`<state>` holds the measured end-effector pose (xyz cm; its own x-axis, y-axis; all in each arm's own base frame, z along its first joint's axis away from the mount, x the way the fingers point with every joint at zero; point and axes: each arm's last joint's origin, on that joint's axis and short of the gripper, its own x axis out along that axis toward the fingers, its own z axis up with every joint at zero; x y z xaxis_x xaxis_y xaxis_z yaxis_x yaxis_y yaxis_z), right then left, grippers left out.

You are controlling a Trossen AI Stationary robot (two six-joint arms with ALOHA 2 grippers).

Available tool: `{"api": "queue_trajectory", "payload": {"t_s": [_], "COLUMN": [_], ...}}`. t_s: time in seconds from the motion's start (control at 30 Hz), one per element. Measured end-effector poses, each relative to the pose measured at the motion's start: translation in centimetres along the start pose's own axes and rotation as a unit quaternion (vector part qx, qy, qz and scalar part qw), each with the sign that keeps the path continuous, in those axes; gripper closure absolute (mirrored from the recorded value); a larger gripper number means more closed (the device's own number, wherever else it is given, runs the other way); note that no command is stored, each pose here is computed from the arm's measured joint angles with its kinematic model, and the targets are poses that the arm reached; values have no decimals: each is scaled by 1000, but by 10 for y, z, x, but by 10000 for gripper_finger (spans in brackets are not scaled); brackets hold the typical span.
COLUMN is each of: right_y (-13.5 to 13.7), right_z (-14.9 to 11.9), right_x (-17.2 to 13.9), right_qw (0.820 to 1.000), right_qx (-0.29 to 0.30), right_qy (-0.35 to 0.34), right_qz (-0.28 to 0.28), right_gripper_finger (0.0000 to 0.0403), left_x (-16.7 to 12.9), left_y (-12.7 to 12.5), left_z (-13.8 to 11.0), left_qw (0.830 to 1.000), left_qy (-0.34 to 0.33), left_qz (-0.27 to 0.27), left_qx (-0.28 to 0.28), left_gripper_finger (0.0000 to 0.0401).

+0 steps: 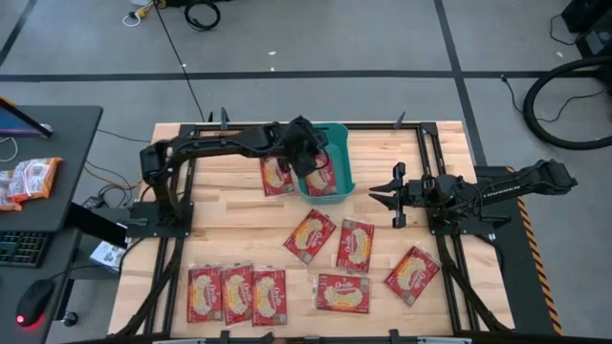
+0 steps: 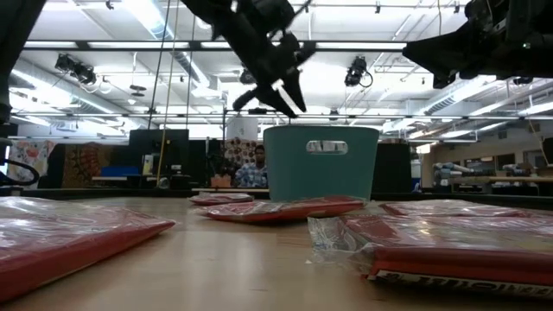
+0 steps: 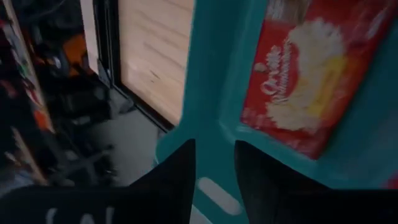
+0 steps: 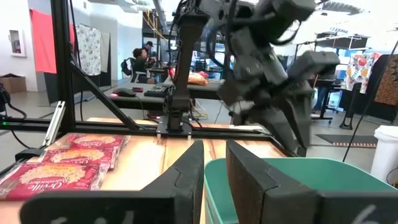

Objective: Sort popcorn bags into baskets
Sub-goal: Put the red popcorn bag into the green bin

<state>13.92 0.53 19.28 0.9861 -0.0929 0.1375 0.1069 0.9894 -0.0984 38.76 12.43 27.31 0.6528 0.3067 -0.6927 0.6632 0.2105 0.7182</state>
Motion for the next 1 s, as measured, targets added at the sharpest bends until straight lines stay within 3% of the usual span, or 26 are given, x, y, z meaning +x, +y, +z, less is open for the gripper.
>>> {"api": "queue_trajectory", "payload": {"t_s": [0.1, 0.2, 0.37, 0.47, 0.53, 0.6, 0.7, 0.83, 1.0], "right_y": [0, 0, 0, 0, 0, 0, 0, 0, 0], "right_z": [0, 0, 0, 0, 0, 0, 0, 0, 0], "right_x": [0, 0, 0, 0, 0, 0, 0, 0, 0], "right_qw": [1000, 1000, 1000, 1000, 1000, 1000, 1000, 1000, 1000], "right_qx": [7, 7, 7, 8, 12, 13, 13, 16, 26], "right_qy": [0, 0, 0, 0, 0, 0, -1, -1, -2], "right_qz": [2, 2, 2, 2, 2, 3, 3, 5, 5], "right_gripper_finger": [330, 330, 330, 330, 330, 330, 330, 330, 330], "left_x": [-17, -27, -33, -32, -29, -23, -10, 12, 28], "left_y": [-3, -12, -28, -38, -46, -56, -80, -106, -135], "left_z": [-2, -8, -20, -27, -30, -31, -33, -37, -45], "left_qw": [996, 974, 913, 860, 825, 805, 794, 794, 779], "left_qy": [4, 33, 102, 142, 162, 158, 165, 152, 145], "left_qz": [-27, -73, -138, -169, -185, -195, -220, -189, -148], "left_qx": [-80, -210, -369, -460, -509, -537, -542, -557, -591], "left_gripper_finger": [285, 284, 284, 284, 285, 285, 285, 285, 285]}}
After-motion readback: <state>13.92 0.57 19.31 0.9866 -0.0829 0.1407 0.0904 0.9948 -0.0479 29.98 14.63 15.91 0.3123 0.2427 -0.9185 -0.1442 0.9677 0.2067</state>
